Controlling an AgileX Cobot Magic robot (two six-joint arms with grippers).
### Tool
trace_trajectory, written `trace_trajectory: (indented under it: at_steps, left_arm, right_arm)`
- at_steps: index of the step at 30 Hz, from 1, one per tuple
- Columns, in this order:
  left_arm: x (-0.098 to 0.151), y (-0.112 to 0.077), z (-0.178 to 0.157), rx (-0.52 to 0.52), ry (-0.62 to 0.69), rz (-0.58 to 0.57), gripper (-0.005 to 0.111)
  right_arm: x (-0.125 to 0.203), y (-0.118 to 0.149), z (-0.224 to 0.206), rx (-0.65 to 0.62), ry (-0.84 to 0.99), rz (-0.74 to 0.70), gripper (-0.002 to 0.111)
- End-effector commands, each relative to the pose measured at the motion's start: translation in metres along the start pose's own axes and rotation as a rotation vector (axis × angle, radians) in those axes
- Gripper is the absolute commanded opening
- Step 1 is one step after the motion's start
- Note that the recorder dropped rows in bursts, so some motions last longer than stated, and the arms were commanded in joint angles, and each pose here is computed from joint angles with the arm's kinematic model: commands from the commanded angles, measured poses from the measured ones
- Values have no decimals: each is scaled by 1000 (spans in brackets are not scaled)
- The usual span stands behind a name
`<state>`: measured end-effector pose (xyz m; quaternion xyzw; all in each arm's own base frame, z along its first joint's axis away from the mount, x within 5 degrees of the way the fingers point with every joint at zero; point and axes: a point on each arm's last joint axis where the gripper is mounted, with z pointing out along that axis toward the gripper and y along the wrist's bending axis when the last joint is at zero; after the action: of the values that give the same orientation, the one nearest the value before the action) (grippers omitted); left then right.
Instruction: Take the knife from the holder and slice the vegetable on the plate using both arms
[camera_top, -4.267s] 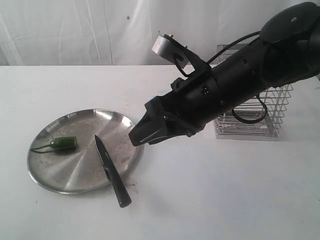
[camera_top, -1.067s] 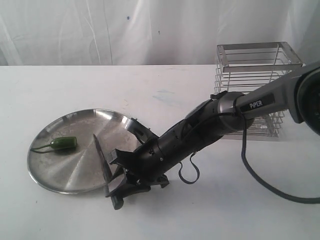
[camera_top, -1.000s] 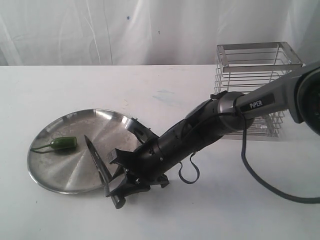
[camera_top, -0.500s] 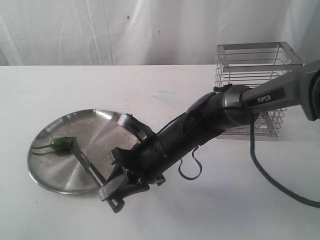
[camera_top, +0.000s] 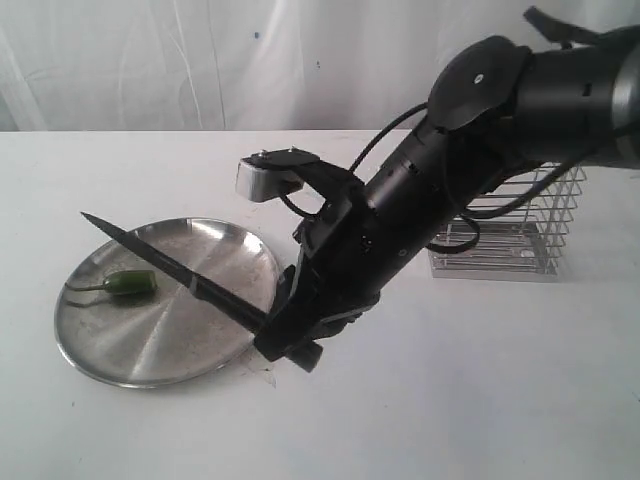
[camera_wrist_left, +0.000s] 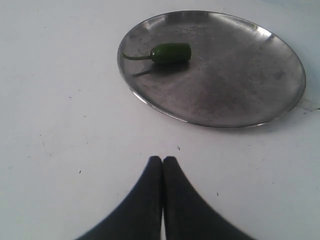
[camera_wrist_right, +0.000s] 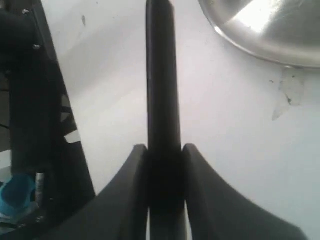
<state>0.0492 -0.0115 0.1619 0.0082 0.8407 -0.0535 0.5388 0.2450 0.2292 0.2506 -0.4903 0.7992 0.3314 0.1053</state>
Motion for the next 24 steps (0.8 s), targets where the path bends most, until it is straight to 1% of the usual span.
trace_trajectory:
  at_steps: [1,3,5,9,13,14,17,18,20,22,24]
  left_arm:
    - [1,-1,0,9,1,-6,0]
    - [1,-1,0,9,1,-6,0]
    - [1,-1,0,9,1,-6,0]
    - [-5,5,0,-61,-61,194,0]
    - [-7,6,0,-71,-76,208,0]
    - [-7,5,0,-59,-83,160,0]
    - [-12,-4,-1,72,-131,-298,0]
    - [-14,-7,-1,109,-148,-422,0]
    - [-17,-9,-2,153,-170,-550,0]
    - [-19,-10,-3,180,-178,-610,0]
    - [-20,-11,-3,194,-182,-642,0]
  right_arm:
    - [2,9,-22,250,-10,-35,0]
    - [4,10,-31,348,-15,-6,0]
    - [5,11,-39,405,-30,18,0]
    - [4,14,-44,411,-52,20,0]
    - [4,14,-44,411,-53,20,0]
    - [4,14,-44,411,-53,20,0]
    - [4,14,-44,411,-51,21,0]
    - [4,13,-43,410,-48,22,0]
    - [5,12,-41,407,-40,26,0]
    - [6,8,-36,398,-17,35,0]
    - [7,5,-31,387,0,47,0]
